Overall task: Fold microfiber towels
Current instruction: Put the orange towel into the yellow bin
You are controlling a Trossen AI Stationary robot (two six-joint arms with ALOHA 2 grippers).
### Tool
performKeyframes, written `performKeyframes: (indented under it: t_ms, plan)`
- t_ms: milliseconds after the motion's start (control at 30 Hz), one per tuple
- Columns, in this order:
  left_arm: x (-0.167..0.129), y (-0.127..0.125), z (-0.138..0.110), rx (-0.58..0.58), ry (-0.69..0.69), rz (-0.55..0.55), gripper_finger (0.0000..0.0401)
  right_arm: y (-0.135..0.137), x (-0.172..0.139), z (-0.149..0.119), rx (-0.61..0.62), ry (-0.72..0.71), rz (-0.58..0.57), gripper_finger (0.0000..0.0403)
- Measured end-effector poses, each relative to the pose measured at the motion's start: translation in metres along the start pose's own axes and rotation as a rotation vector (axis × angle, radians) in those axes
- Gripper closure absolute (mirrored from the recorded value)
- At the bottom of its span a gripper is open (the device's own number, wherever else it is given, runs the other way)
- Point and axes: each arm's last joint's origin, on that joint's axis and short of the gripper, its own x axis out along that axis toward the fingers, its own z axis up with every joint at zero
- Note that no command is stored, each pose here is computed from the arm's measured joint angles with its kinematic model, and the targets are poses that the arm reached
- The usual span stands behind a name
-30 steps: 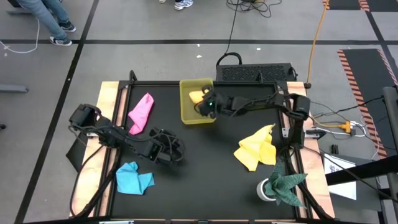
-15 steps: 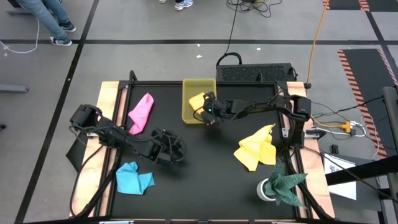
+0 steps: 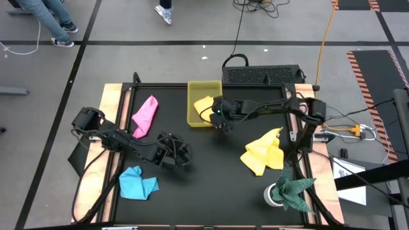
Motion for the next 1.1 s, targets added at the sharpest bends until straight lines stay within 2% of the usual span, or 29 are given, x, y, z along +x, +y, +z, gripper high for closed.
performKeyframes:
  t_ms: [100, 200, 300, 400, 467, 500, 633, 767, 1033, 1100]
  plan:
    - [0.005, 0.003, 0.002, -0.03, 0.045, -0.001, 0.0172, -0.005, -0.019, 0.002, 0.052, -0.082, 0.046, 0.0189]
    - [0.013, 0.011, 0.002, -0.033, 0.051, 0.033, 0.0171, -0.017, -0.029, 0.0, 0.139, -0.162, 0.057, 0.0215]
    - [0.024, 0.023, 0.005, -0.032, 0.055, 0.088, 0.0171, -0.031, -0.028, -0.006, 0.236, -0.215, 0.045, 0.027]
    - [0.031, 0.033, 0.012, -0.039, 0.05, 0.126, 0.0171, -0.045, -0.017, -0.011, 0.277, -0.258, 0.034, 0.0341]
    - [0.032, 0.04, 0.018, -0.027, 0.046, 0.143, 0.0171, -0.051, -0.005, -0.014, 0.291, -0.269, 0.073, 0.0384]
    - [0.032, 0.042, 0.023, -0.023, 0.031, 0.148, 0.0171, -0.054, 0.001, -0.013, 0.294, -0.278, 0.091, 0.0392]
    - [0.033, 0.055, 0.042, 0.062, 0.013, 0.166, 0.0171, -0.063, 0.026, -0.004, 0.27, -0.274, 0.134, 0.0389]
    - [0.036, 0.066, 0.054, 0.169, 0.012, 0.191, 0.0171, -0.07, 0.05, -0.005, 0.261, -0.191, 0.187, 0.04]
    - [0.045, 0.073, 0.072, 0.215, -0.046, 0.201, 0.0171, -0.069, 0.093, -0.03, 0.292, -0.076, 0.252, 0.0402]
    - [0.047, 0.074, 0.074, 0.227, -0.055, 0.2, 0.0171, -0.072, 0.092, -0.03, 0.335, -0.041, 0.2, 0.0402]
